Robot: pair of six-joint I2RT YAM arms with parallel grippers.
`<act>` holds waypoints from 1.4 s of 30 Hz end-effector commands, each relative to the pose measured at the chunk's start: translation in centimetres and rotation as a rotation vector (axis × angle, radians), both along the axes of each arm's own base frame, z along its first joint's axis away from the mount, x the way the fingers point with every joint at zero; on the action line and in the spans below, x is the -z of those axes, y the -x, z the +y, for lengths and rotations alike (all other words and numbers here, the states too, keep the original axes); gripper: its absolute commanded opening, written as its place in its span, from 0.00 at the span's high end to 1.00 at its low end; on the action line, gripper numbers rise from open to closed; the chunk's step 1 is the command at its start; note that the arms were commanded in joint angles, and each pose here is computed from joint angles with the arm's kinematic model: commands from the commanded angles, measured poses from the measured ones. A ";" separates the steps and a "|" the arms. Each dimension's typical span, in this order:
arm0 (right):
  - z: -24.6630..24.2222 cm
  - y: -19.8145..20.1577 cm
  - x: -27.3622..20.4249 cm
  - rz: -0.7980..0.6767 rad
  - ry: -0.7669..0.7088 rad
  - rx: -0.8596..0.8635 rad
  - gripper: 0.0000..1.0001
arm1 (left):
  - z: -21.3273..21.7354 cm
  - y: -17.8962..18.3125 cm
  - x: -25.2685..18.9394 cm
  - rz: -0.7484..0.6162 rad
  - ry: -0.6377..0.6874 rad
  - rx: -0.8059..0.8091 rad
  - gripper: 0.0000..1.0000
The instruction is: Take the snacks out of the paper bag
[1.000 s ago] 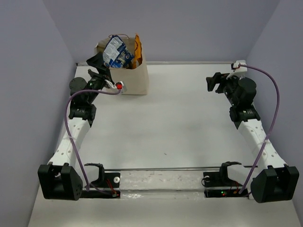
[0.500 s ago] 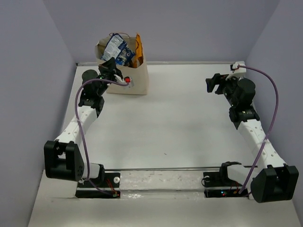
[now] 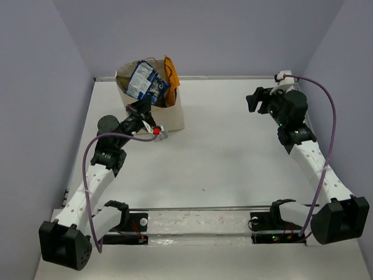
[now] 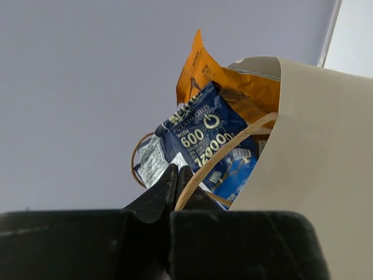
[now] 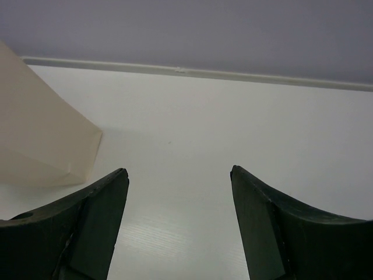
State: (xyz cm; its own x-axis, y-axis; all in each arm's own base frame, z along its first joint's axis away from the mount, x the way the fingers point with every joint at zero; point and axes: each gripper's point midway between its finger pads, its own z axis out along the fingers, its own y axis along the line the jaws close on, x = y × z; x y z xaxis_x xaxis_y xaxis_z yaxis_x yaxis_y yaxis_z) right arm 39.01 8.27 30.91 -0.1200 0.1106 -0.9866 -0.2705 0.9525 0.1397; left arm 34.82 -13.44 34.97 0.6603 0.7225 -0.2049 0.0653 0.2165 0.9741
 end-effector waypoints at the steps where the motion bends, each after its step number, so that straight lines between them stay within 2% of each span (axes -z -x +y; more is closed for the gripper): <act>1: 4.6 -0.5 -1.3 0.068 0.082 -0.055 0.24 | -2.1 5.2 -5.5 -0.173 0.048 0.140 1.00; 2: 5.6 -0.7 -4.1 0.038 0.062 -0.068 0.24 | -2.1 6.1 -5.9 -0.182 0.051 0.149 1.00; 5: 9.7 -0.8 -4.8 0.109 0.006 -0.138 0.25 | -2.4 7.9 -6.2 -0.163 0.067 0.171 1.00; 6: 11.7 -0.2 -7.3 0.073 -0.025 -0.190 0.25 | -2.4 8.0 -5.6 -0.135 0.064 0.167 1.00; 13: 21.2 1.8 -12.5 0.084 -0.142 -0.410 0.26 | -2.1 9.6 -3.7 -0.090 0.052 0.149 1.00; 18: 25.1 4.8 -12.6 0.206 -0.153 -0.528 0.31 | -1.9 10.4 -2.8 -0.064 0.058 0.142 1.00; 24: 26.7 8.1 -8.8 0.383 -0.093 -0.495 0.32 | -1.6 11.1 -2.0 -0.055 0.055 0.139 1.00; 33: 29.8 7.0 -7.4 0.392 -0.084 -0.482 0.37 | -1.3 11.3 -1.3 -0.035 0.070 0.125 1.00; 37: 30.0 5.5 -4.6 0.447 -0.048 -0.414 0.38 | -1.0 11.4 -1.4 -0.025 0.092 0.111 1.00; 38: 30.1 5.4 -4.4 0.451 -0.045 -0.412 0.41 | -0.9 11.4 -1.4 -0.019 0.099 0.108 1.00; 39: 30.3 5.3 -4.4 0.451 -0.044 -0.415 0.55 | -0.9 11.4 -1.5 -0.013 0.110 0.107 1.00; 42: 31.1 5.2 -6.7 0.400 -0.069 -0.463 0.84 | -0.6 11.3 -1.4 -0.012 0.113 0.092 1.00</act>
